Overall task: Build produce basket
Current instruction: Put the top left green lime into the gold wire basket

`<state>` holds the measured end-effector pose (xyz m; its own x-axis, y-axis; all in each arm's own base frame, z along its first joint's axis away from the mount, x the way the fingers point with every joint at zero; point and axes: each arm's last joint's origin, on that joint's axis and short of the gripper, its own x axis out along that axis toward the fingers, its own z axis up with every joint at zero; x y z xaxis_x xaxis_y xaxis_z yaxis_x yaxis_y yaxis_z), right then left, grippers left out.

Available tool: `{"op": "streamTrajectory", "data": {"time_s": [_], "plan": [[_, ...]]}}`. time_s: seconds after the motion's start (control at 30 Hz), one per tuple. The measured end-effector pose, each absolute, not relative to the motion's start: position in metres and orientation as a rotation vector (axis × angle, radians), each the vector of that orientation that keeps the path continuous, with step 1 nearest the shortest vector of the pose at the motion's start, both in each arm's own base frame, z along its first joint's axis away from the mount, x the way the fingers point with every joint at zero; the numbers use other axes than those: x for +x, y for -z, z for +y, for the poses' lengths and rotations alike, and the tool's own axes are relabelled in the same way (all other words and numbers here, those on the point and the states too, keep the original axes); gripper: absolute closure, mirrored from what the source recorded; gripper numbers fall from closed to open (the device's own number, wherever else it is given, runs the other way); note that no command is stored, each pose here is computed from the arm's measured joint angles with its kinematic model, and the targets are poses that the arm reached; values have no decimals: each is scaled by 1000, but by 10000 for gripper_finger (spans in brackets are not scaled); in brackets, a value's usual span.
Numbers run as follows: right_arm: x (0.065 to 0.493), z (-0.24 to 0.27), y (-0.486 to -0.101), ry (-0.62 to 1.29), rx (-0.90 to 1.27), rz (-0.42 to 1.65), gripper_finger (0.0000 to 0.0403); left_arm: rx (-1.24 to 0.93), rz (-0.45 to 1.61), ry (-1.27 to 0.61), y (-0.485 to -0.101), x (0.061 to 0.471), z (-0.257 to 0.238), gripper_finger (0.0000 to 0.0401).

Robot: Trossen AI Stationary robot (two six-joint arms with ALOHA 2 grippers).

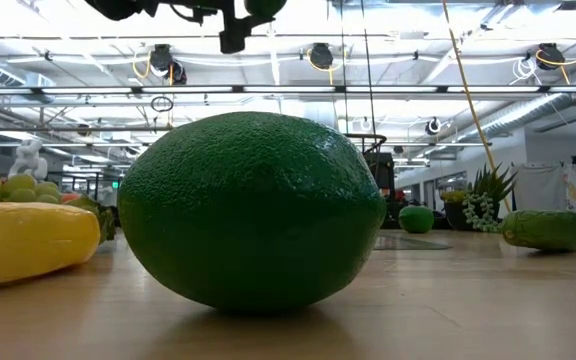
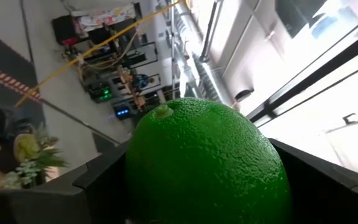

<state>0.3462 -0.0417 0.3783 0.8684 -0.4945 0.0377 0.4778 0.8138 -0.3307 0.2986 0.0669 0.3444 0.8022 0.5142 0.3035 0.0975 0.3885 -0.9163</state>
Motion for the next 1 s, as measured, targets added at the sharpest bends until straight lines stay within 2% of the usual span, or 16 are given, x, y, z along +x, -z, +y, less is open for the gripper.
{"op": "streamTrajectory", "data": {"time_s": [1.0], "plan": [[365, -57, -359, 444, -342, 49, 44, -1102, -560, -242, -343, 302, 58, 64]]}}
